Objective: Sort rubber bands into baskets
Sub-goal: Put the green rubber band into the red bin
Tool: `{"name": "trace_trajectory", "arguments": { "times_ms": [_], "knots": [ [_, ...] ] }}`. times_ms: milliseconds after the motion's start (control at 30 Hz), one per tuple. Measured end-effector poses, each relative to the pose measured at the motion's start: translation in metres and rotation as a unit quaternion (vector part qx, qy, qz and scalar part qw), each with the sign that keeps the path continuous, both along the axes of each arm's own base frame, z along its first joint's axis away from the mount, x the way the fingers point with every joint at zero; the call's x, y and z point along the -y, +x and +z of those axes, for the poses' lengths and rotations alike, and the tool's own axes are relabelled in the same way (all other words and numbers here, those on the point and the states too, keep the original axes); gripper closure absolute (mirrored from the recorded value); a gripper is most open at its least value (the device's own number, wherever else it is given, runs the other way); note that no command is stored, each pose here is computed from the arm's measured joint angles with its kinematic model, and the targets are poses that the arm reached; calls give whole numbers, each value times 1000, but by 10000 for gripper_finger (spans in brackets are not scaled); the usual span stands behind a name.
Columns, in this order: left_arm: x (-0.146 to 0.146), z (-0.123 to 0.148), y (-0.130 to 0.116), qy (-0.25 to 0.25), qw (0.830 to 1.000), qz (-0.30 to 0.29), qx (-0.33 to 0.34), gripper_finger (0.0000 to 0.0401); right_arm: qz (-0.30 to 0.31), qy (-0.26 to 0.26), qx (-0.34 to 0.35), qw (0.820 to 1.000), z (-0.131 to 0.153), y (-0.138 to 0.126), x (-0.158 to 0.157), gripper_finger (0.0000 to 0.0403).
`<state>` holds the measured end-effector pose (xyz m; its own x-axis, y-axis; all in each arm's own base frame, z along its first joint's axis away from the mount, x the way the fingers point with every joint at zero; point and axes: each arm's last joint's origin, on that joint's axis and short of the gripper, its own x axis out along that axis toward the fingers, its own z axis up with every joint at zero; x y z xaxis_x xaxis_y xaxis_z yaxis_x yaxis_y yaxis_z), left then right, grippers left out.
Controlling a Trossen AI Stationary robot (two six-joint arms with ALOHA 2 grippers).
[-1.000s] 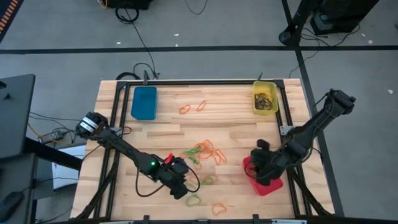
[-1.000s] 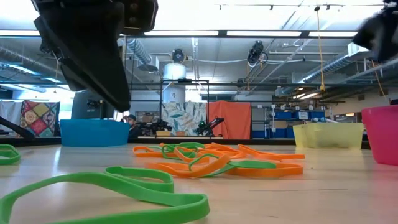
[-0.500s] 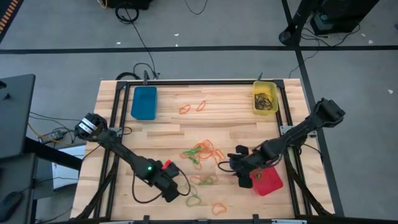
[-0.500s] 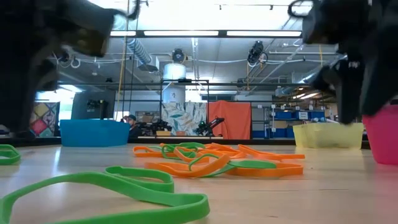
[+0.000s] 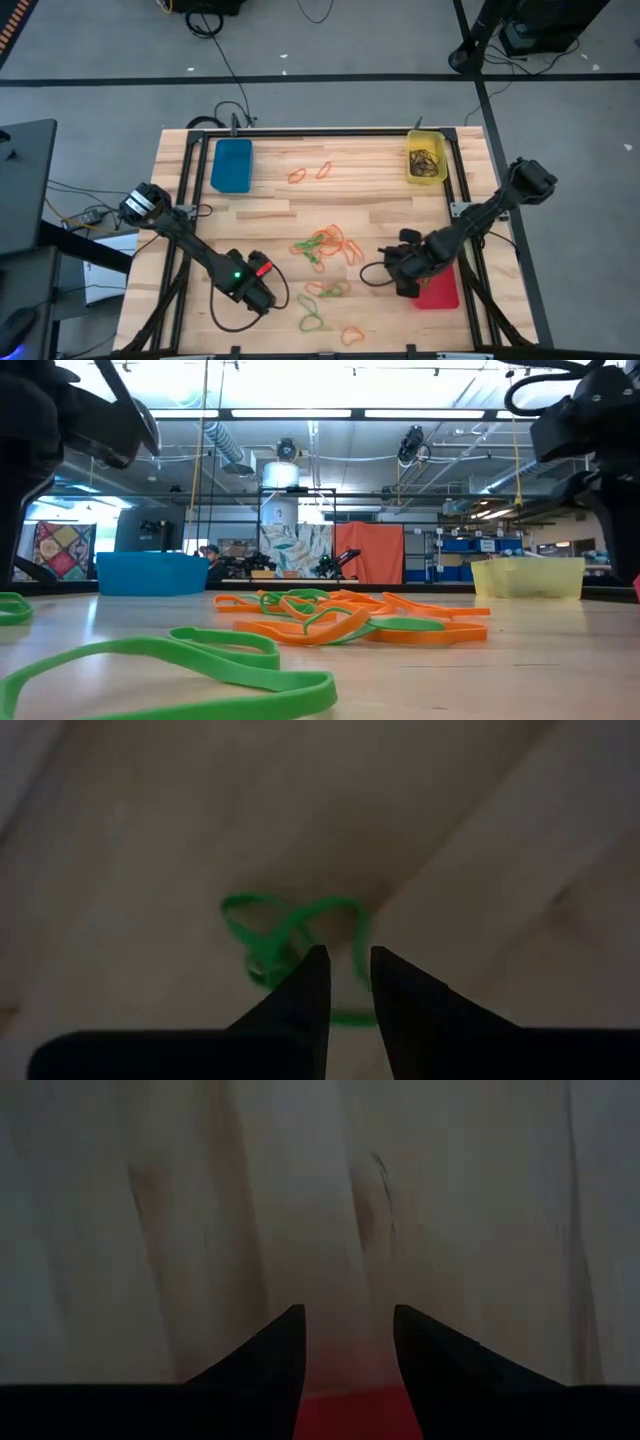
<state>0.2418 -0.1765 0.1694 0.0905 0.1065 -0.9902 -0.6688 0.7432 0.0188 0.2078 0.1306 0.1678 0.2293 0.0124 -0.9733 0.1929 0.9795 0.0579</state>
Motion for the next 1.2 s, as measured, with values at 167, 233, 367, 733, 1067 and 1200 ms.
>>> {"name": "trace_trajectory", "arguments": {
  "times_ms": [167, 233, 367, 733, 1067, 1200],
  "knots": [
    [-5, 1, -2, 48, 999, 0, 6, 319, -4, -16, 14, 1000, 1, -3, -4, 238],
    [-5, 1, -2, 65, 998, -3, 18, 319, -3, -17, 18, 1000, 1, -4, -6, 238],
    [-5, 1, -3, 68, 998, -8, 18, 319, -5, -24, 27, 999, 1, -6, -9, 238],
    [4, 1, -9, 85, 996, -14, 36, 254, 12, -115, 109, 987, 4, -10, -18, 238],
    [-2, -18, -23, 71, 997, 7, -5, 186, 7, -117, 116, 986, 4, -12, -20, 238],
    [-7, -33, -29, 49, 999, 8, -10, 199, 6, -116, 116, 986, 4, -12, -21, 238]
  ]
}}
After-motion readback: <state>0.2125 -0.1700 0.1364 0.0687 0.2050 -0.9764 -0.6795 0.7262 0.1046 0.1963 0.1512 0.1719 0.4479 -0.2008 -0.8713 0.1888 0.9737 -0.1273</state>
